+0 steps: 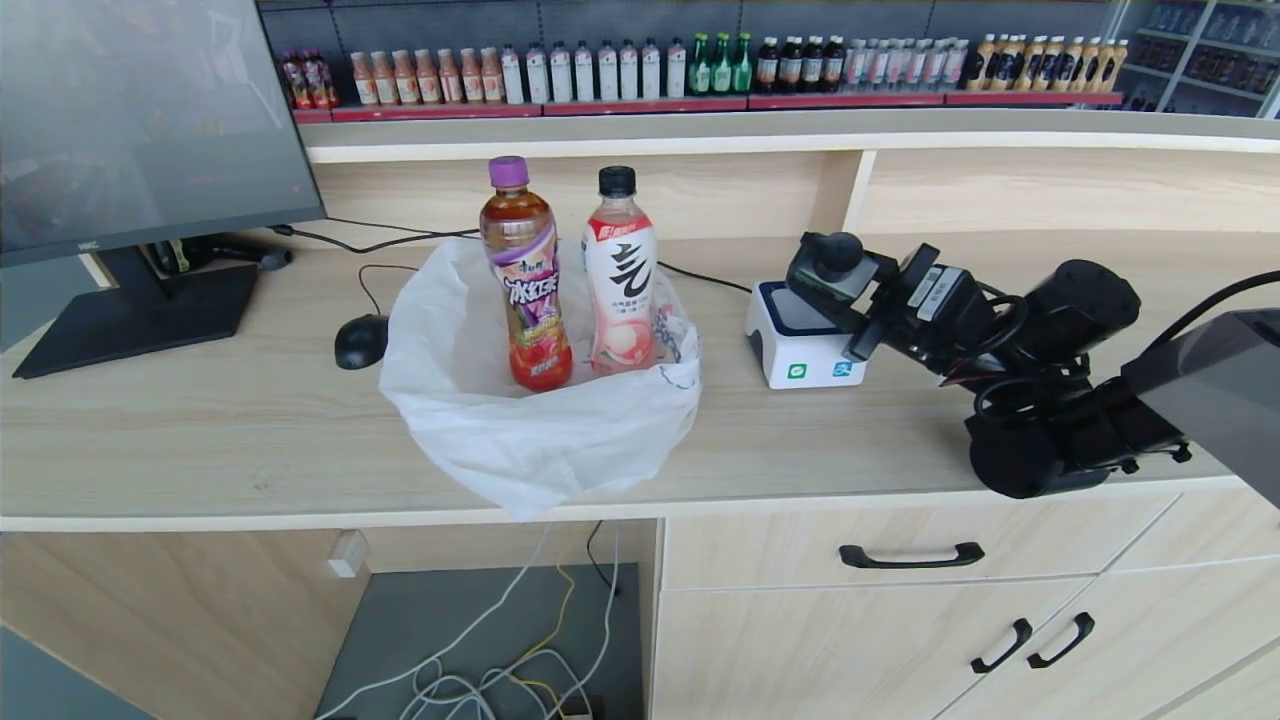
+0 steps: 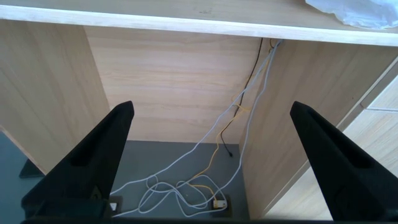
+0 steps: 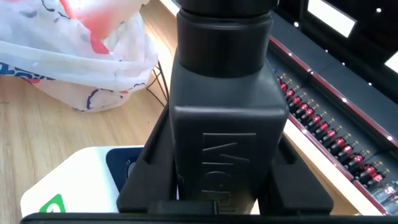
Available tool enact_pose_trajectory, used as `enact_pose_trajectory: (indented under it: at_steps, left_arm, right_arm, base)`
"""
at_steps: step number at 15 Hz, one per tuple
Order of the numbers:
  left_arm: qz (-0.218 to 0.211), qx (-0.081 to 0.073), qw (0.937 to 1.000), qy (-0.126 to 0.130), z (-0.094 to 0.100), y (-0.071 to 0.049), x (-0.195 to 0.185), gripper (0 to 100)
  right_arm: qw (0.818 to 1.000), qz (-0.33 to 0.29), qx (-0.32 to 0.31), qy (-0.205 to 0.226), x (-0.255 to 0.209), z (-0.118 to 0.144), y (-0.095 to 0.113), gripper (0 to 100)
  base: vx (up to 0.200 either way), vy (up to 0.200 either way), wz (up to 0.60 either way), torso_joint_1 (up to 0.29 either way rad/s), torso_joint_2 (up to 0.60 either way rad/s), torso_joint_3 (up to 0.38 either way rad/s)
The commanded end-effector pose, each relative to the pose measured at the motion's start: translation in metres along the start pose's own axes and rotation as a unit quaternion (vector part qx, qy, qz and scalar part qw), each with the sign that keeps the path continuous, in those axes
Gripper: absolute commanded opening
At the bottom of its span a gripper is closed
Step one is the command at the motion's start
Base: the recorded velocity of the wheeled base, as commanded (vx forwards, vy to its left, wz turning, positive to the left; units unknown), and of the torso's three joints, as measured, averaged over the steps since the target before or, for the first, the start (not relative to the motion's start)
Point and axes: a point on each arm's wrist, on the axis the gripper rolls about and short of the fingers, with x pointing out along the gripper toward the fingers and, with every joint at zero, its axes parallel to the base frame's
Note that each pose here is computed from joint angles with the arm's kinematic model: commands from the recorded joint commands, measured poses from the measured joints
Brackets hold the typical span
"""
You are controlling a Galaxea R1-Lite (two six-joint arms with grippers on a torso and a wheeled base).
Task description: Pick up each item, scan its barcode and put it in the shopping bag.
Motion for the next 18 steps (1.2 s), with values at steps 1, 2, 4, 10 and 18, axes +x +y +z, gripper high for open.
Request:
enact_pose_trajectory:
  at_steps: [1,2,4,10,18]
  left_arm:
    - [0.001,0.000,1.0000,0.000,0.0000,0.0000,0.0000,100]
    - [0.000,0.000,1.0000,0.000,0.0000,0.0000,0.0000,100]
    - [0.001,0.000,1.0000,0.000,0.0000,0.0000,0.0000,100]
    - [0.001,0.000,1.0000,0.000,0.0000,0.0000,0.0000,100]
    - [0.001,0.000,1.0000,0.000,0.0000,0.0000,0.0000,100]
  right_arm:
    - [1.000,0.000,0.001,0.000,-0.0001,-0.0007,0.0001,0]
    - [1.000,-0.001,0.000,0.000,0.0000,-0.0002,-0.0004,0]
    - [1.000,-0.001,-0.001,0.000,0.0000,-0.0002,-0.0004,0]
    - [1.000,-0.002,-0.001,0.000,0.0010,-0.0002,0.0004,0]
    - [1.000,-0.004,-0.004,-0.008,0.0053,0.0024,-0.0012,0]
  base:
    - [0.000,0.000,0.00,0.000,0.00,0.000]
    - [0.000,0.000,0.00,0.000,0.00,0.000]
    - [0.000,0.000,0.00,0.000,0.00,0.000]
    - [0.000,0.000,0.00,0.000,0.00,0.000]
    - [0.000,0.000,0.00,0.000,0.00,0.000]
